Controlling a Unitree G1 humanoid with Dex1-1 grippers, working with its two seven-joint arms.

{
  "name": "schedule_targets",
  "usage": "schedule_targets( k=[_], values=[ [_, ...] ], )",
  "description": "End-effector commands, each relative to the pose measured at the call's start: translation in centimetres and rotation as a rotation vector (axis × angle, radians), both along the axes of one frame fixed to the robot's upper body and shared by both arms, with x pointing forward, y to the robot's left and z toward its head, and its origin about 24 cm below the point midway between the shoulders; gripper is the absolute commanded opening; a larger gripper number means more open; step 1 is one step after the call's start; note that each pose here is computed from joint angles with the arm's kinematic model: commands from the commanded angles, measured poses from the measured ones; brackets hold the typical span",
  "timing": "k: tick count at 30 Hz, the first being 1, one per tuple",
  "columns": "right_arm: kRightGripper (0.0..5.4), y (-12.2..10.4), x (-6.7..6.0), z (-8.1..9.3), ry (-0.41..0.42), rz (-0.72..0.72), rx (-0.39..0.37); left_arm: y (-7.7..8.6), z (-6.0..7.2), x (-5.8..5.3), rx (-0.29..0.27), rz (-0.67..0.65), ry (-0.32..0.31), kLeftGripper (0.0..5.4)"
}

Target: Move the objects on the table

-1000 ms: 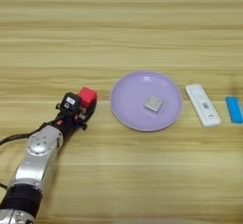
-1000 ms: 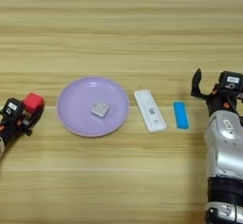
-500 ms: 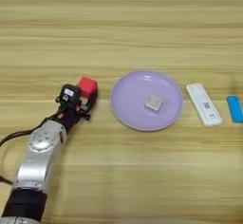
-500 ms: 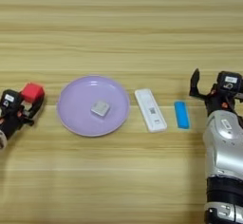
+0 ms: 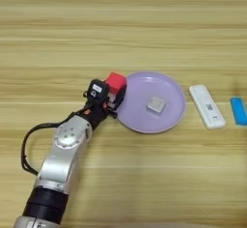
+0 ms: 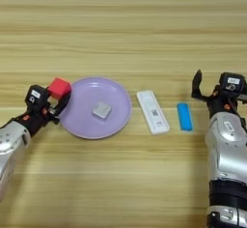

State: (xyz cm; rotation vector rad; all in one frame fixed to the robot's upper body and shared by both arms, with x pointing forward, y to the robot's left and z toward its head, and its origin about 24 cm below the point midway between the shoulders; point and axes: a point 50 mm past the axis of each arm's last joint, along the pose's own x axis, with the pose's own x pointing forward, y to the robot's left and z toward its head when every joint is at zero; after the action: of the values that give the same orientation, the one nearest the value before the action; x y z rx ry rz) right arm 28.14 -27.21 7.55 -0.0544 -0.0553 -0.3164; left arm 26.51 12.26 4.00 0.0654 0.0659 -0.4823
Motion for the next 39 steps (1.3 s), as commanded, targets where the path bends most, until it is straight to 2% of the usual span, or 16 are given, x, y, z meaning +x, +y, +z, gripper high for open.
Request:
schedule_targets(
  k=[1,5,17,18,26,31,34,39],
  values=[
    [5.4,0.1,0.0,0.0,0.01,0.003,0.003,-0.8,-1.0,-0.3,0.055,-0.05,0.048,2.29],
    [5.4,0.2,0.0,0.0,0.009,0.004,0.003,-0.9,-1.8,-0.5,0.088,-0.063,0.078,2.29],
    [5.4,0.3,0.0,-0.1,0.011,0.006,0.003,-1.3,-2.2,-0.9,0.104,-0.113,0.093,2.29],
    [5.4,0.3,0.0,-0.1,0.011,0.006,0.003,-1.4,-2.2,-0.9,0.105,-0.116,0.09,2.58],
    [5.4,0.3,0.0,-0.1,0.013,0.008,0.003,-1.5,-2.0,-0.9,0.099,-0.12,0.078,3.32],
    [5.4,0.4,0.0,-0.1,0.013,0.009,0.003,-1.4,-1.3,-0.7,0.049,-0.1,0.037,3.79],
    [5.4,0.5,0.0,-0.2,0.013,0.011,0.002,-1.2,-0.4,-0.6,-0.007,-0.083,-0.008,4.07],
    [5.4,0.5,-0.1,-0.1,0.012,0.014,0.0,0.6,2.3,0.3,-0.143,0.054,-0.152,4.57]
  ],
)
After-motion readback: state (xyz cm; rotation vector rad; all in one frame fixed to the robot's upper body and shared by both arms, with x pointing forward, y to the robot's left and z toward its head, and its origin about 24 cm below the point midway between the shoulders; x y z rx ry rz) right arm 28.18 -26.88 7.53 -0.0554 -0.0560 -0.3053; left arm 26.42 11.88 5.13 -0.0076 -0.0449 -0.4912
